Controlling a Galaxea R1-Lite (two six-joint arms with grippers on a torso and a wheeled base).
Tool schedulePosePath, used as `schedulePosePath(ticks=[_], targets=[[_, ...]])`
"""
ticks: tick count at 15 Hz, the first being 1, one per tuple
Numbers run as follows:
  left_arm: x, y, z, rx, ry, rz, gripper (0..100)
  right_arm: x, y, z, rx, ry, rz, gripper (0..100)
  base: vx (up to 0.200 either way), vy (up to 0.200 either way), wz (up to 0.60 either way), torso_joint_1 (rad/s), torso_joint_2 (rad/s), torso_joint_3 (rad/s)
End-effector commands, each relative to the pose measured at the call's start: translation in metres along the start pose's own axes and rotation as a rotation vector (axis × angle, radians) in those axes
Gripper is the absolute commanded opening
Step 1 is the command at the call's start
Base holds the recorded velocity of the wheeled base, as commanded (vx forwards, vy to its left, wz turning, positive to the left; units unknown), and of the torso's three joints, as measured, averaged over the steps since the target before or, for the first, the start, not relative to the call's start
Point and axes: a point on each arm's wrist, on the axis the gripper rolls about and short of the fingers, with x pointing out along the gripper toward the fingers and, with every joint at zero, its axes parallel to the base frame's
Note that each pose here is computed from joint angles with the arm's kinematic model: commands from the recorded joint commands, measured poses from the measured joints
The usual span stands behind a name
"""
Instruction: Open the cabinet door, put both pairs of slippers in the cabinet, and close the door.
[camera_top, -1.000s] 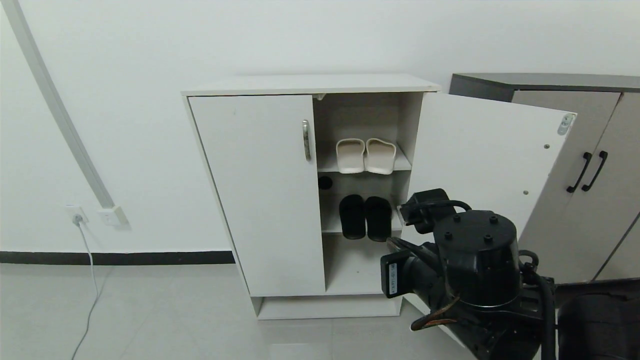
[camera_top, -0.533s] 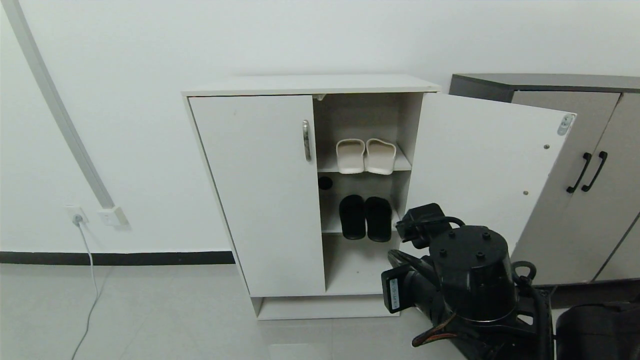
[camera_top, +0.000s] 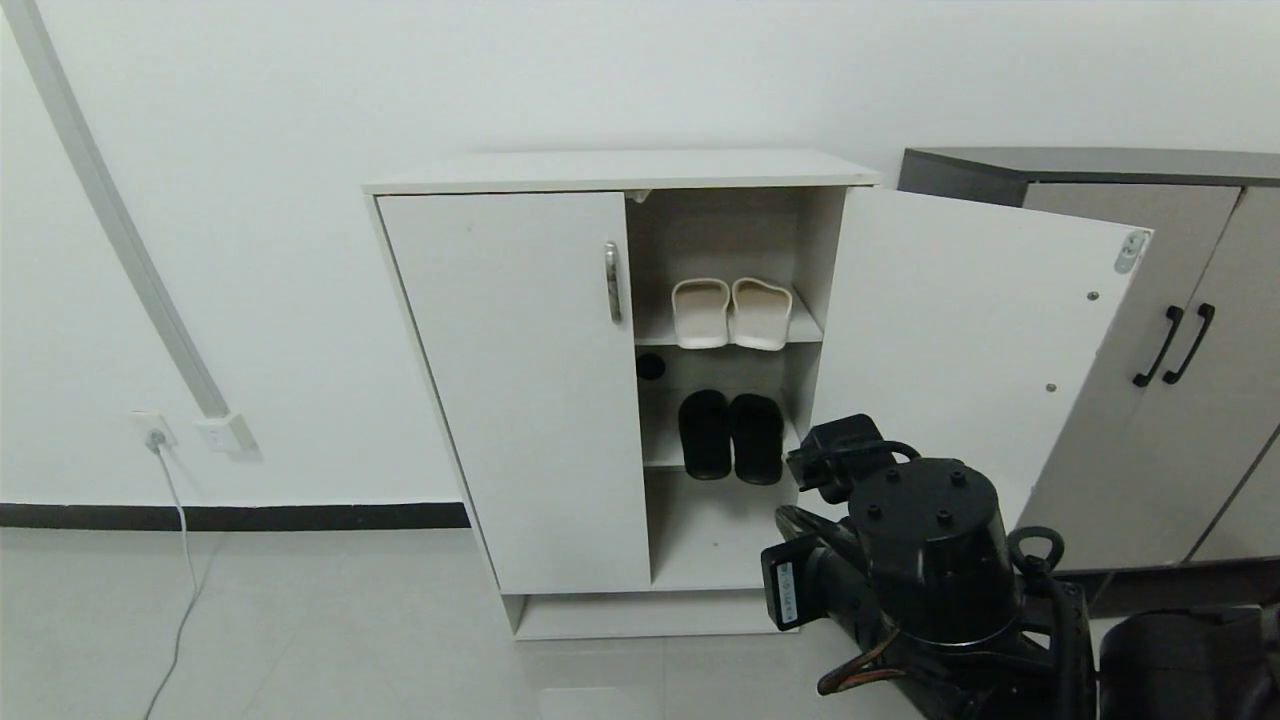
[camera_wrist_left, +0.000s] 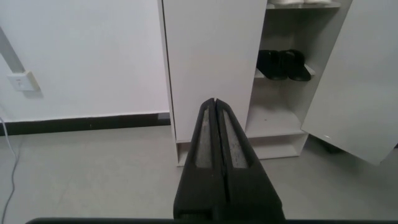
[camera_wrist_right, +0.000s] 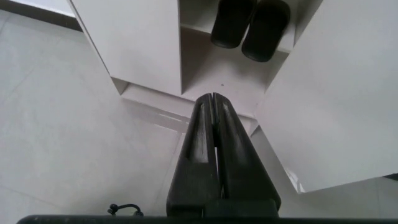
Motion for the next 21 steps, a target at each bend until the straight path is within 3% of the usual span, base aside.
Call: schedulePosePath(ticks=[1,9,21], targets=[[0.0000,0.0000,0.0000,0.000,0.000,0.000,0,0.0006,0.0005,-0.0013,-0.003,0.003,-0.001,0,0.000,0.000,0.00,0.027,-0.27,-0.246],[0.0000,0.0000,0.0000,0.001,0.000,0.000,0,0.0008,0.0002,-0.0030,-0.008,0.008,-0.003,0,0.000,0.000,0.00,0.084,-0.42,-0.342],[0.0000,0.0000,0.0000,0.000,0.000,0.000,0,0.0005,-0.0009,-0.0071,-0.023,0.021,-0.004,0,0.000,0.000,0.00,0.170,-0.49,-0.321]])
